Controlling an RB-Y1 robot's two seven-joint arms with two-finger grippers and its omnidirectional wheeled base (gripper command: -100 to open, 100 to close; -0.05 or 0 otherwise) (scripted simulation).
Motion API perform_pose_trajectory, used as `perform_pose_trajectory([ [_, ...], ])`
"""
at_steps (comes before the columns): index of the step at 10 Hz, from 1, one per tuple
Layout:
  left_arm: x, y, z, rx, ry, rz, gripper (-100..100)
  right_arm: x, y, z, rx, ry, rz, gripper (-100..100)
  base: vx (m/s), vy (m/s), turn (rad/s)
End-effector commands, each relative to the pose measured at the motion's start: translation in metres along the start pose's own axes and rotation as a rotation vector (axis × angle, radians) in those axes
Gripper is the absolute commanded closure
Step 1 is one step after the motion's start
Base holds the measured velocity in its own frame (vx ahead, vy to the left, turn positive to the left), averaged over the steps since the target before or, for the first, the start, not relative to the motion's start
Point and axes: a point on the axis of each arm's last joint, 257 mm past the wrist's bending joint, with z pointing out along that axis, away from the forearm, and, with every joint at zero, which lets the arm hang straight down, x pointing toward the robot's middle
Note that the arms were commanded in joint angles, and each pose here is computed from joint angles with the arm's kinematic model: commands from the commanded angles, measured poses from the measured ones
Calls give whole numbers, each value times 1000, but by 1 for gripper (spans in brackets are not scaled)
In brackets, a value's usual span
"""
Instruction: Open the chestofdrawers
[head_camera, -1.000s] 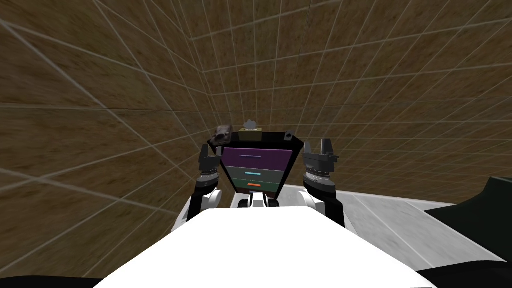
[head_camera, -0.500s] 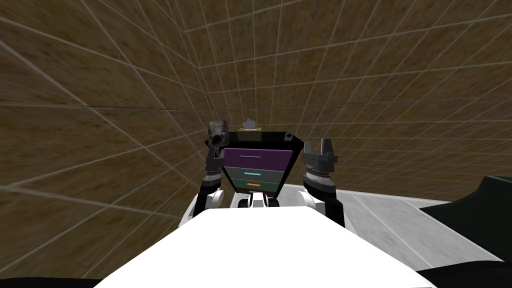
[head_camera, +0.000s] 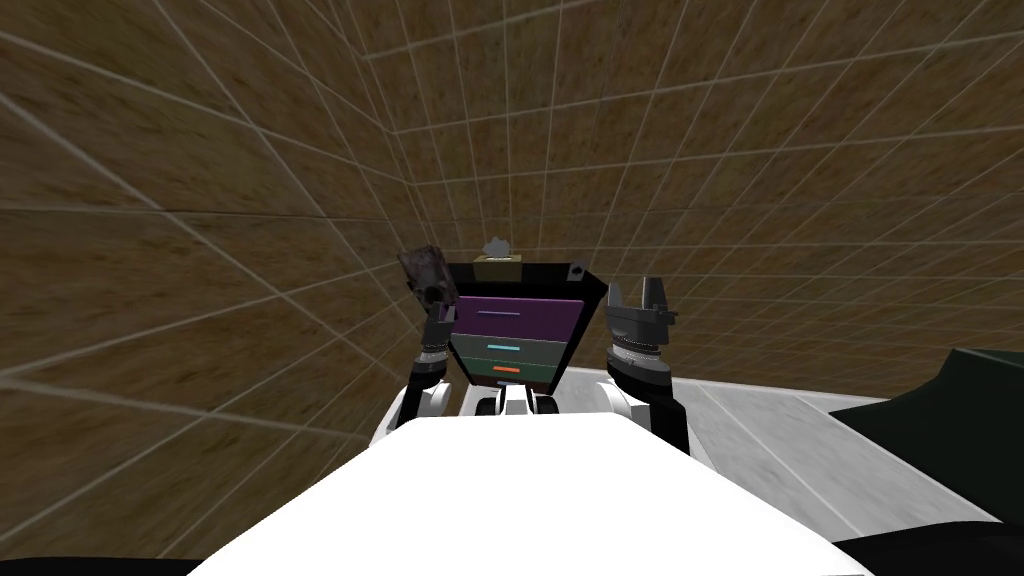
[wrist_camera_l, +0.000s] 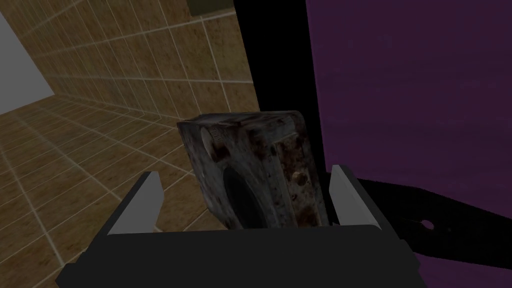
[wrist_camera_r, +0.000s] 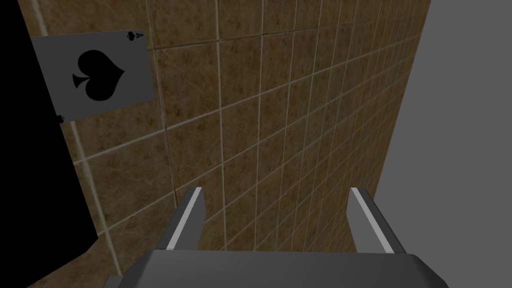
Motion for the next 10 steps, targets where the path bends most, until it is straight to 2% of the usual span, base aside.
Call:
perform_pose_trajectory([
  [1,5,24,-9,-46,8,6,-100,0,0,0,0,0,0,0,-2,-7,-13],
  [2,5,26,-10,-50,8,6,-100,0,0,0,0,0,0,0,-4,-6,0],
  [3,7,38,-15,-73,13,9,-100,0,0,0,0,0,0,0,-18,-7,14],
  [10,16,90,-44,-176,42,27,-100,0,0,0,0,0,0,0,-15,-5,-2],
])
